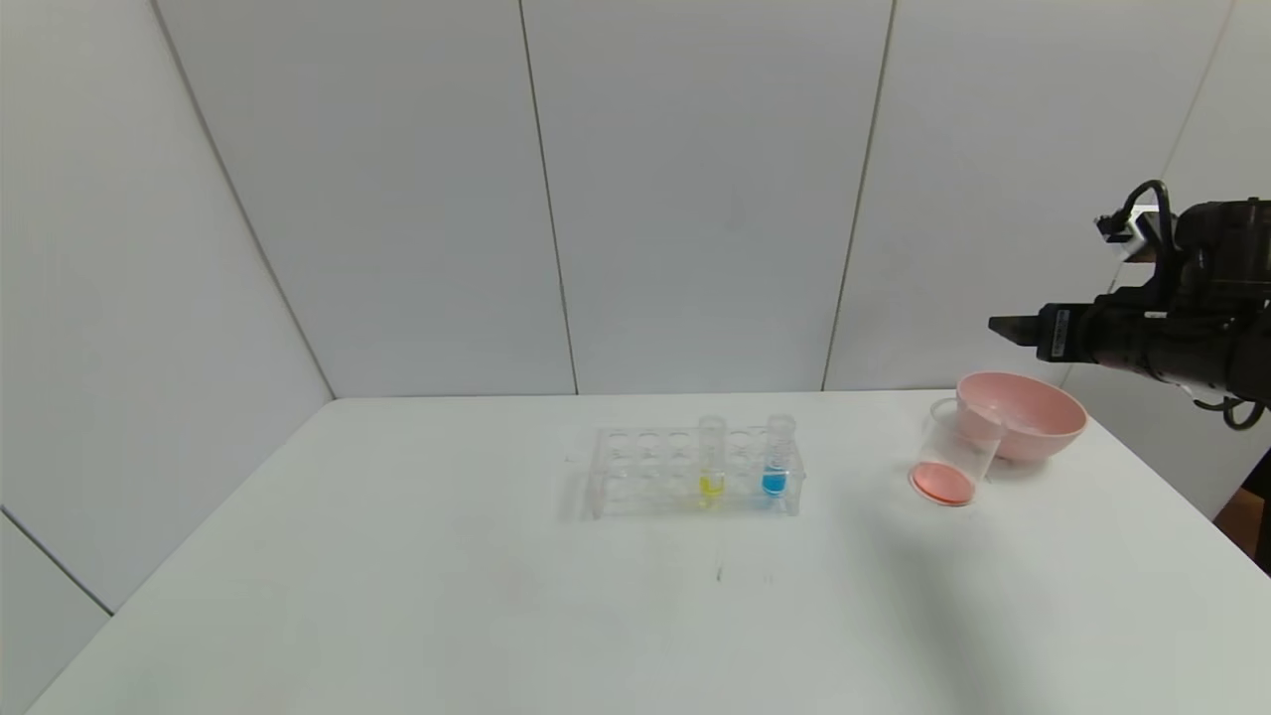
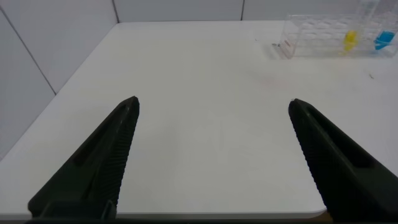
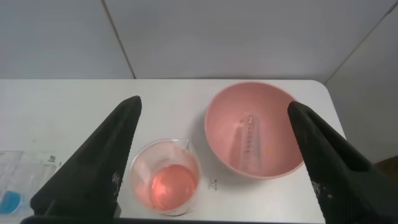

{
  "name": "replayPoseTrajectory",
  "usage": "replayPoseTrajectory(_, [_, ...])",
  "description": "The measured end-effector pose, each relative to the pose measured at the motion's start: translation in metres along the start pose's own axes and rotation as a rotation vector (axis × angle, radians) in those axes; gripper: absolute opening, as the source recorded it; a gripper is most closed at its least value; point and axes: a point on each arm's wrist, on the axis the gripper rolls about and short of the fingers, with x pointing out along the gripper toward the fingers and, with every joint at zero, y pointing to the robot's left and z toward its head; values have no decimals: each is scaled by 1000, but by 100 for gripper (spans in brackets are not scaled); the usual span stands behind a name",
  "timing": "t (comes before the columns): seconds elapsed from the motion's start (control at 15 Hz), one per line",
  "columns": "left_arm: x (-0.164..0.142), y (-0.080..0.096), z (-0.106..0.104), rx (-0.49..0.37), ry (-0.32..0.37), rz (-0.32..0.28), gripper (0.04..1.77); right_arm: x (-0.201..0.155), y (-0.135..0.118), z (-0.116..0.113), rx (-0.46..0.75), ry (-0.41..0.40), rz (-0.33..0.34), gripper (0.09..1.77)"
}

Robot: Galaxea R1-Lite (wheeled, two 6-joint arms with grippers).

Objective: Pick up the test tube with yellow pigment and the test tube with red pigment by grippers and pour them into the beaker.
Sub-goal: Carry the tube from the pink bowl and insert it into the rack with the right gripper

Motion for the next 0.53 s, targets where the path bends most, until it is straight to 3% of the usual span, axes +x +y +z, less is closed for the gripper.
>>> replayPoseTrajectory(0.27, [0,0,0,0,0,0,172,-41,66,-3,22,-5,-12,169])
replayPoseTrajectory(0.53, [0,0,0,0,0,0,172,-81,130,-22,0,10,45,170])
